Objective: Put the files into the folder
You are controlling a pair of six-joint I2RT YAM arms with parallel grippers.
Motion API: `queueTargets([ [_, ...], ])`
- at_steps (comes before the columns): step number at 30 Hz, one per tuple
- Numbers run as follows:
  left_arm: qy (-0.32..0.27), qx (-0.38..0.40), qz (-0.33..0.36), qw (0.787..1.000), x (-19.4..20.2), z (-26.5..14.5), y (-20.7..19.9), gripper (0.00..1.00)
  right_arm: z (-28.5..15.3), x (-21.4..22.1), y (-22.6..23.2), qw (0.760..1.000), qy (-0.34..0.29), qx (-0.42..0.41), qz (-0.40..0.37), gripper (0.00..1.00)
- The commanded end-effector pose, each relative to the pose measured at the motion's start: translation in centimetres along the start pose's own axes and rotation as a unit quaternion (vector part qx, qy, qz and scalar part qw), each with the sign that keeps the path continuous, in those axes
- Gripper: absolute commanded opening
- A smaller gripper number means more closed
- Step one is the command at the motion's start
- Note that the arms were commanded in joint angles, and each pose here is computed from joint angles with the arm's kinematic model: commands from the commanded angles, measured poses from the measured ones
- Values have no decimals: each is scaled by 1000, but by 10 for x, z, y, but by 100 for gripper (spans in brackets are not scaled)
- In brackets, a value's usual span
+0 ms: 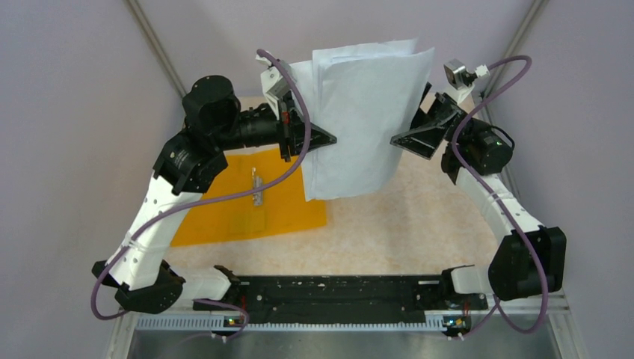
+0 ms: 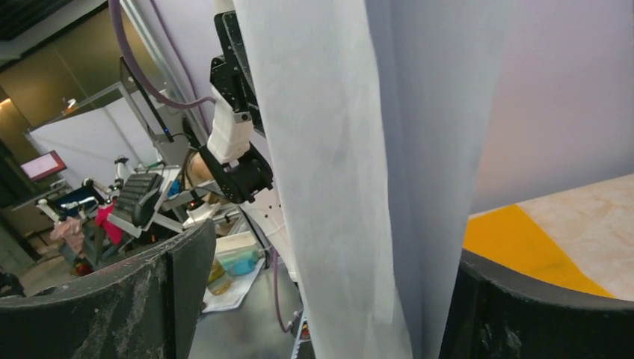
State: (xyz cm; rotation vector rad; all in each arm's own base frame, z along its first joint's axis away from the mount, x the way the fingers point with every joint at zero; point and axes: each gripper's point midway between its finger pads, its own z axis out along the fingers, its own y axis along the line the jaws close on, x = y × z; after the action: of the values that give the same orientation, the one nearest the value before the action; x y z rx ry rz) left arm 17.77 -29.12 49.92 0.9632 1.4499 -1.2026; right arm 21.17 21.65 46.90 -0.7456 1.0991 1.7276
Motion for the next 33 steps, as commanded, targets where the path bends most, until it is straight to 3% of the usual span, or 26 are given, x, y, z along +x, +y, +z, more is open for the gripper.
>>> queueTargets([
  [1,-48,-48,48,997,-25,-15,3,0,9,-6,59,990,4,-82,-116,90],
  [11,-54,-107,25,993,-25,-14,29,0,17,-13,71,990,1,-63,-127,49],
  [17,-58,-108,6,992,-17,-5,38,0,20,-21,42,989,-1,49,-142,28],
  [23,-61,-82,-9,995,-5,9,41,0,7,-24,-4,962,-4,217,-167,0],
  [28,-64,-82,-15,994,20,24,58,0,-27,-26,-41,920,-30,343,-187,0],
  [33,-89,-123,-4,988,64,42,99,0,-67,7,-82,869,-22,444,-219,0],
])
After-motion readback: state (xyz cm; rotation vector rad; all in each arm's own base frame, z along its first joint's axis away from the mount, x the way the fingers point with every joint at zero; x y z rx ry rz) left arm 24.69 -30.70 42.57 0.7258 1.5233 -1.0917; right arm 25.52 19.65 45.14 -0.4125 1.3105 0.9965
